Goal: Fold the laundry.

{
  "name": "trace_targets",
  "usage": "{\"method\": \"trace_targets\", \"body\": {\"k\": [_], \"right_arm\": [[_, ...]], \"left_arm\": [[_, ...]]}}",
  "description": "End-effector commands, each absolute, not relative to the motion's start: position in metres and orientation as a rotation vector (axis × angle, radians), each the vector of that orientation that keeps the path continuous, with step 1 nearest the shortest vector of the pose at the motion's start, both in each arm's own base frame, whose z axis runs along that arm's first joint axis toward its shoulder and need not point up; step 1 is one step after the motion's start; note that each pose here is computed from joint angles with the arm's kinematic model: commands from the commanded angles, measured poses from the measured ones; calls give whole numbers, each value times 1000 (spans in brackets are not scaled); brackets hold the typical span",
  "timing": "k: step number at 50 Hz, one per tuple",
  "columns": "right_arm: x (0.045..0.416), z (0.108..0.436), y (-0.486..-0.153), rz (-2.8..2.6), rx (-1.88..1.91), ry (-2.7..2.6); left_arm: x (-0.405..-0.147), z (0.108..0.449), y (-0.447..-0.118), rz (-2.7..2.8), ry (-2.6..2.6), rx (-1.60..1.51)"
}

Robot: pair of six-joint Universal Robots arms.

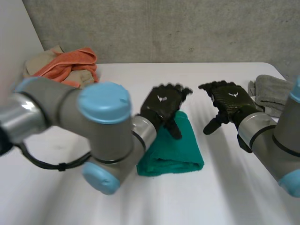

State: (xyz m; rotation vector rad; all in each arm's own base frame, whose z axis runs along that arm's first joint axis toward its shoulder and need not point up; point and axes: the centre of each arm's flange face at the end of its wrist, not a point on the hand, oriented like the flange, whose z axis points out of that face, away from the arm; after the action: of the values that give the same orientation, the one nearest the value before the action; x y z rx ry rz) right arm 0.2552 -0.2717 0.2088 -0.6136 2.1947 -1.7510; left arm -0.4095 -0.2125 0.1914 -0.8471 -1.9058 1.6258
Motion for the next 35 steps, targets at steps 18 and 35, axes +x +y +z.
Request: {"method": "trace_targets", "body": {"k": [18, 35], "right_arm": [[302, 128, -270, -1297, -798, 2365], [317, 196, -221, -1740, -1131, 2132]], "left_arm": [[-347, 125, -226, 1584, -2458, -944], [-356, 239, -226, 1826, -2011, -849]]}}
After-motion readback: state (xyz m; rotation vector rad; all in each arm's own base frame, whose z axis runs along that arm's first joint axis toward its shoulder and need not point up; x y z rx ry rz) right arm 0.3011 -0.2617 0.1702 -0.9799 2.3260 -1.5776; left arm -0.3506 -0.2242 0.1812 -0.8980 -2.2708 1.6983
